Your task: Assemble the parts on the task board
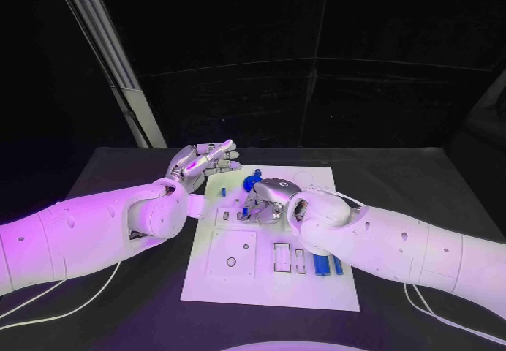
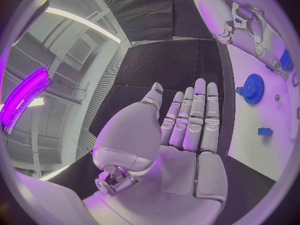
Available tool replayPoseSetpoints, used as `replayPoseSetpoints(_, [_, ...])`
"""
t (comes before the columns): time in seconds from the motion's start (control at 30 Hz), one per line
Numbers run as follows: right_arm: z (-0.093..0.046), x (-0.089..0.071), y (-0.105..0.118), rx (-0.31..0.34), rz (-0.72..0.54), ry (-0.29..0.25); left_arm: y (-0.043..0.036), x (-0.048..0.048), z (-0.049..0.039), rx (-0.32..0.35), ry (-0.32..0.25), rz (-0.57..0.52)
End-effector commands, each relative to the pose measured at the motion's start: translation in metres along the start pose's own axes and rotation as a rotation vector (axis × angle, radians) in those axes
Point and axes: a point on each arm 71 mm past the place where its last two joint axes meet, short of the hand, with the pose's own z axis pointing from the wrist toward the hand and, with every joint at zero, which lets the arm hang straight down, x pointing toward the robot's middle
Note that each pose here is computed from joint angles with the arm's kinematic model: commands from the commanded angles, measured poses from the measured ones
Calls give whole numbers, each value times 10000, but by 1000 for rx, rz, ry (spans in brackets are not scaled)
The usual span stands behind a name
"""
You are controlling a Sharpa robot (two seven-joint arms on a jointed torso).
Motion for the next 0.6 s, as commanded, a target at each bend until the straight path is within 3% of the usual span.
replayPoseSetpoints(0.03, [-10,24,-31,27,-6,1,-11,9,4,2,10,-6])
replayPoseSetpoints(0.47, [-26,-19,-6,17,12,-62,-12,3,3,2,9,-6])
replayPoseSetpoints(0.6, [-63,-45,-1,3,25,-107,-12,0,3,2,9,-6])
